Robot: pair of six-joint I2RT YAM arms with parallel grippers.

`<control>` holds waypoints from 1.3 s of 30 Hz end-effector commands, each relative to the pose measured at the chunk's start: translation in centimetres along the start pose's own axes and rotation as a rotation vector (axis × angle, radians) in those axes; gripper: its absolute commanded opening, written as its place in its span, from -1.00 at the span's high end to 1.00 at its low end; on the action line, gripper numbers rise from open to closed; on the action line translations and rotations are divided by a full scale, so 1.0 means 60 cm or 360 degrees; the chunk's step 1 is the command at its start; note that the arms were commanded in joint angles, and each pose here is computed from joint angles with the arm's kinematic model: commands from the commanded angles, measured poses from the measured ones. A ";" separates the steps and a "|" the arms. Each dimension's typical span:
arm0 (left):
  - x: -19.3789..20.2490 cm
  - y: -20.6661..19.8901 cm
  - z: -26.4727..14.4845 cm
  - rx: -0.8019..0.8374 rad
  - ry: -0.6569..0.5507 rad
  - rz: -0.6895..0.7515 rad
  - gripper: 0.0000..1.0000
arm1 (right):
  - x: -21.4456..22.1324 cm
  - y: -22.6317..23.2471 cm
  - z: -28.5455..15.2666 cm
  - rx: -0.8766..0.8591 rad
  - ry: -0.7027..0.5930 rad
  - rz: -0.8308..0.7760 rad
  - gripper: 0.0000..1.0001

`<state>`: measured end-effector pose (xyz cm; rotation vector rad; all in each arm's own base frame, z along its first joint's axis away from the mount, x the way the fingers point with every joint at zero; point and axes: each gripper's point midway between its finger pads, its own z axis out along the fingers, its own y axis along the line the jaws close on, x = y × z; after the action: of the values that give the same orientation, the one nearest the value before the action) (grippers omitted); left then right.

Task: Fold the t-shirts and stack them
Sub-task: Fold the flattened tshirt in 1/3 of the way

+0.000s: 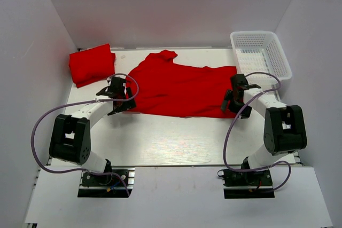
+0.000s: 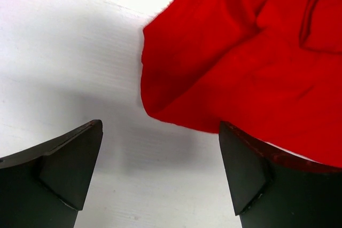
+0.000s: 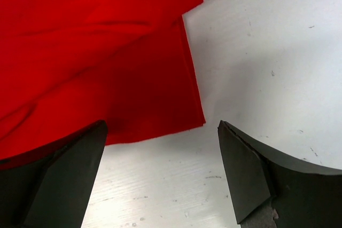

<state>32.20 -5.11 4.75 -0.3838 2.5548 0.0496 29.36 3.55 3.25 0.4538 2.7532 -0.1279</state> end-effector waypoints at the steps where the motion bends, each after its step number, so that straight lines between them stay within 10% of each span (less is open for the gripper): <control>1: -0.015 0.003 0.010 -0.0001 -0.0055 -0.0054 -1.00 | -0.011 0.000 0.013 0.0020 -0.0037 0.0055 -0.80; 17: -0.025 0.006 0.062 0.0111 -0.0034 -0.0162 -0.93 | -0.015 0.008 0.013 -0.0042 -0.0075 0.0171 -0.80; 30: 0.038 0.005 0.077 0.0150 0.0101 -0.0134 1.00 | 0.001 0.031 0.058 -0.0149 -0.0059 0.0260 -0.80; 39: 0.028 0.023 0.069 0.0063 0.0051 -0.0135 1.00 | 0.016 -0.012 0.062 0.0050 -0.0052 0.0307 -0.80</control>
<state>35.08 -4.16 1.60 -0.4713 2.4851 -0.0900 31.97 3.74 1.64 0.6308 2.6013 -0.0477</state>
